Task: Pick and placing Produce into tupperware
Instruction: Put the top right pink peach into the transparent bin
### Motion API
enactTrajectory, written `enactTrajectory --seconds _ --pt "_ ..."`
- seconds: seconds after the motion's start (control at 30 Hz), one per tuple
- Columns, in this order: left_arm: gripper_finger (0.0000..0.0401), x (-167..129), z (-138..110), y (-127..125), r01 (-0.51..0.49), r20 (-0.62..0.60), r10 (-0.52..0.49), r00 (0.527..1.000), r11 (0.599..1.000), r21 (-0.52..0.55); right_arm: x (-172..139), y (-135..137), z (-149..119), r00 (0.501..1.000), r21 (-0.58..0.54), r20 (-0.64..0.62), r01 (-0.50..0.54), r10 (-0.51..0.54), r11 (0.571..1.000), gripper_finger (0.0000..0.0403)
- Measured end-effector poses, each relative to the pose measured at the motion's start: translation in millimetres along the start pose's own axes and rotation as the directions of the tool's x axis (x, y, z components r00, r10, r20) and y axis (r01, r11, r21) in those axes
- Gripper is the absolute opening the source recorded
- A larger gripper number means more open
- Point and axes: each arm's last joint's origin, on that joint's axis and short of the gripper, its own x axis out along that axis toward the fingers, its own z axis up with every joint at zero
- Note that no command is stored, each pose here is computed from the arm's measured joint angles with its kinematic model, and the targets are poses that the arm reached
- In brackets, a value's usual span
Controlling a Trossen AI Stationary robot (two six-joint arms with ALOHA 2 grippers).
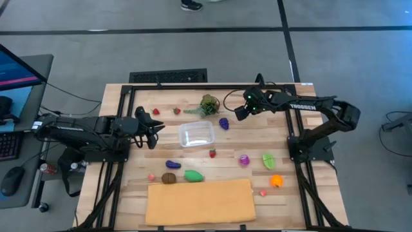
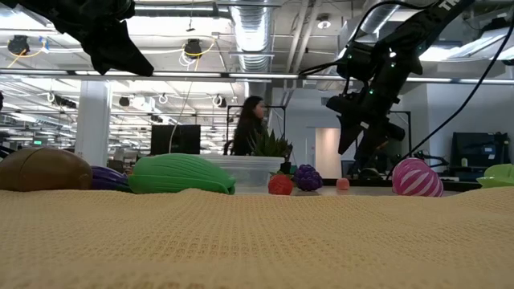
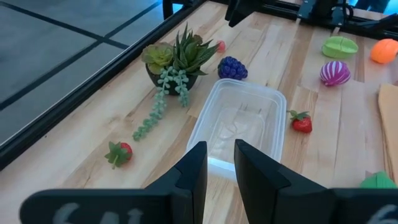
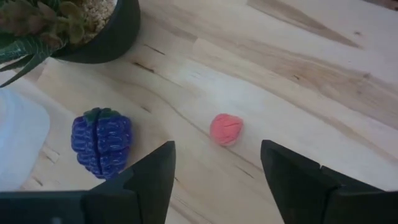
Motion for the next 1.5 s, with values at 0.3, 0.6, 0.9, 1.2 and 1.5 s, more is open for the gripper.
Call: enactTrajectory --seconds 0.3,0.6,0.9,1.2,1.5 --pt "0.007 0.0 0.2 0.5 -0.019 0.007 0.019 1.0 1.0 -0.001 0.2 -4.6 2.3 1.0 0.056 0.003 0.008 -0.008 0.998 0.0198" --pt "0.007 0.0 0.2 0.6 -0.019 0.007 0.019 1.0 1.0 -0.001 -0.5 12.4 1.1 0.996 -0.045 0.035 -0.081 0.083 0.996 0.018" --pt "0.007 0.0 0.2 0.6 -0.019 0.007 0.02 1.0 1.0 -0.021 -3.0 32.9 1.2 0.98 -0.123 0.114 -0.148 0.162 0.981 0.0171" --pt "0.007 0.0 0.3 0.8 -0.026 0.009 0.026 1.0 0.999 -0.032 -2.9 36.4 -10.2 0.987 -0.269 0.019 -0.15 0.161 0.951 0.015" --pt "0.007 -0.1 0.9 1.0 -0.038 0.017 0.039 0.999 0.999 -0.034 12.5 14.2 -7.4 1.0 -0.016 -0.023 -0.007 0.007 1.0 0.0154"
